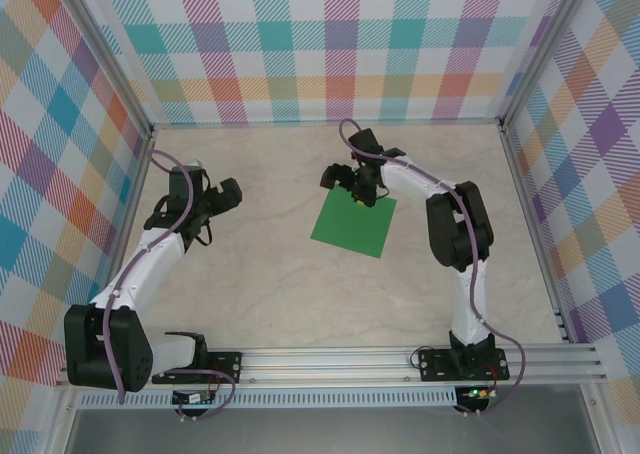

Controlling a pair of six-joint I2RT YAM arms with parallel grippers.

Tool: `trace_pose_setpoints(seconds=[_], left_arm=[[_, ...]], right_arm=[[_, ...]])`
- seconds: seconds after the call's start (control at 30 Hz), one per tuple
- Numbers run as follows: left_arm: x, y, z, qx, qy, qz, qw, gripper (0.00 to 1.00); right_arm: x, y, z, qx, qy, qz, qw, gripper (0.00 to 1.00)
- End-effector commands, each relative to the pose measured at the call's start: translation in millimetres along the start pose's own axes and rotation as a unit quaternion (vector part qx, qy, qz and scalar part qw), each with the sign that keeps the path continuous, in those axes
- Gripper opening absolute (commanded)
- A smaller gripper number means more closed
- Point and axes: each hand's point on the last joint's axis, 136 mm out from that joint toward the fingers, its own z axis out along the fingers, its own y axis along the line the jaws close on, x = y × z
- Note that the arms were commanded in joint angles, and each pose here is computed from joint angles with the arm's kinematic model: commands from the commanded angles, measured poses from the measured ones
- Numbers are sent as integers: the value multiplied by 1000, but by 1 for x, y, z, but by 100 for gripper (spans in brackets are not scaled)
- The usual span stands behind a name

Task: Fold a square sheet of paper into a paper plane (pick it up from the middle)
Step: Move the square sheet of paper to the bottom-center of the table.

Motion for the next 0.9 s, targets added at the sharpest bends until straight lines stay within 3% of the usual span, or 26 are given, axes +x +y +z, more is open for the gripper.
trace_pose_setpoints(seconds=[0.0,0.33,0.77,0.87], left_arm=[[2,0,3,2,14,-11,1000,100],[8,3,8,-4,24,-15,1000,100],[12,4,12,-5,33,-28,999,100],[20,5,12,-6,51,-30,998,100]], right_arm=[[8,7,9,15,34,11,999,100],[49,-18,31,93,91,-42,991,100],[222,-94,-1,171,206,-29,963,100],[235,-98,-17,176,201,-16,963,100]])
